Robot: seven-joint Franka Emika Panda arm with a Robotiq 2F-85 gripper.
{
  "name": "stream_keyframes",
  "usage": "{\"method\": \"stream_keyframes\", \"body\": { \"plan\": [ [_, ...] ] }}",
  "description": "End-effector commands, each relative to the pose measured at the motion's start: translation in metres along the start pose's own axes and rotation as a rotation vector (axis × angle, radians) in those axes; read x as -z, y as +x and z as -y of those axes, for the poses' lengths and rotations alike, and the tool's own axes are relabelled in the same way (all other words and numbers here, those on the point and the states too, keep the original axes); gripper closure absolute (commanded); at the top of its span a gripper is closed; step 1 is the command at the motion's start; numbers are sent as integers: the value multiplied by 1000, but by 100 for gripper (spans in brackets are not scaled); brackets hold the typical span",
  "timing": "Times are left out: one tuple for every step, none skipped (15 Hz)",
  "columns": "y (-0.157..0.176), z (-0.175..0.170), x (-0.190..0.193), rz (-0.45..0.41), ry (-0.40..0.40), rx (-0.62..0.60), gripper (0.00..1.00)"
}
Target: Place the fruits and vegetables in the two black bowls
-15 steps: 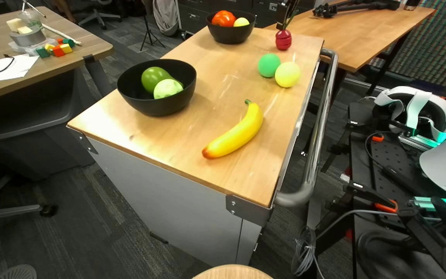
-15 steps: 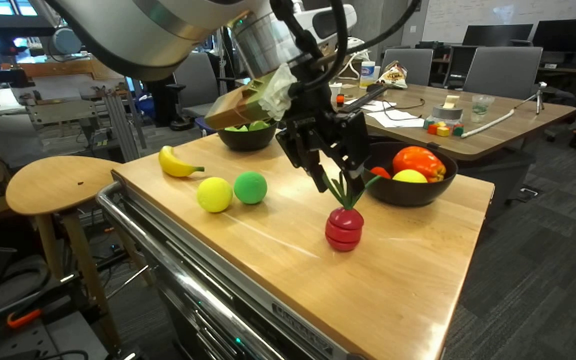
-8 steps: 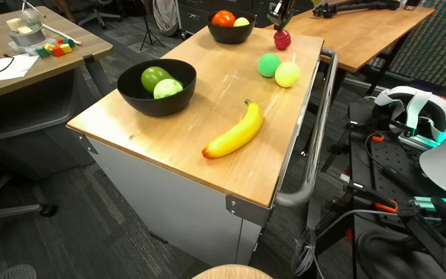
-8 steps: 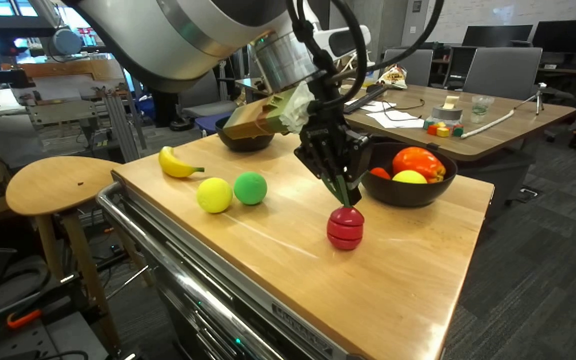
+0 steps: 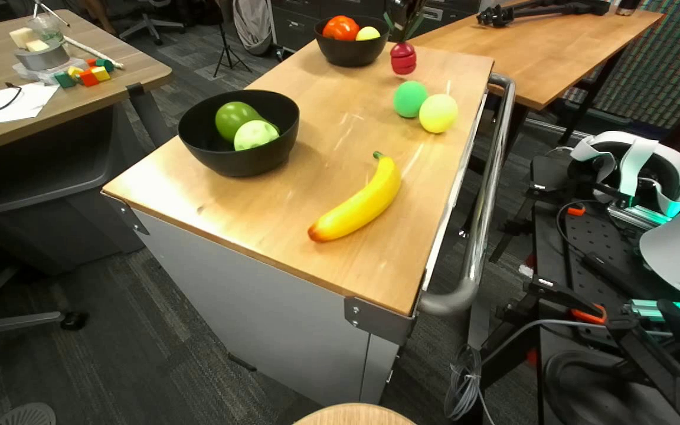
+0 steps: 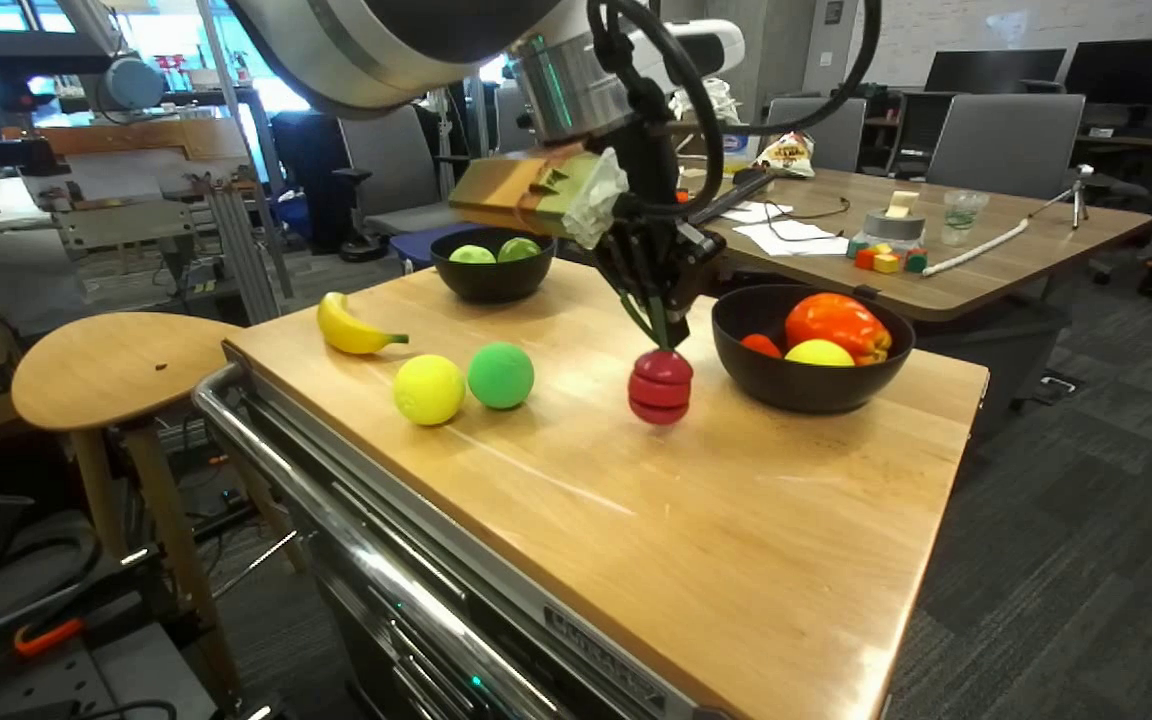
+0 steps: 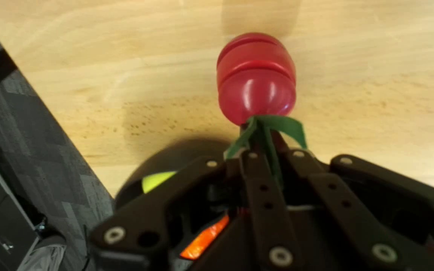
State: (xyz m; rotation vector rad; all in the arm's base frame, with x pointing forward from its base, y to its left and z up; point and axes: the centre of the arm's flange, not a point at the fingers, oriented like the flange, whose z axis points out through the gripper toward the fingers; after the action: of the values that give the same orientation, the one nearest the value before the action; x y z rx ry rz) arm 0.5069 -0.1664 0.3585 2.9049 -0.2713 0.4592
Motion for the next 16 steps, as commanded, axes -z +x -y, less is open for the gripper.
{"method": "stream_keyframes", "body": {
  "plan": [
    [34, 24, 51, -86, 175, 30, 92],
    [40, 36, 61, -111, 216, 48, 93],
    [43, 57, 70, -159, 239, 78, 94],
    [48, 73, 77, -200, 262, 112, 94],
    [51, 95, 88, -239, 274, 153, 93],
    [55, 111, 97, -264, 293, 199, 93],
    [63, 138, 106, -291, 303, 242, 93],
    [68, 157, 108, -307, 314, 295, 94],
    [72, 177, 105, -309, 310, 341, 94],
    [73, 196, 96, -309, 309, 375, 94],
    [73, 214, 89, -321, 316, 410, 94],
    [72, 229, 83, -327, 319, 444, 94],
    [71, 244, 76, -322, 317, 470, 94],
    [71, 253, 67, -320, 309, 495, 94],
    [71, 262, 58, -320, 296, 514, 94],
    [72, 266, 50, -317, 290, 533, 93]
  ]
}}
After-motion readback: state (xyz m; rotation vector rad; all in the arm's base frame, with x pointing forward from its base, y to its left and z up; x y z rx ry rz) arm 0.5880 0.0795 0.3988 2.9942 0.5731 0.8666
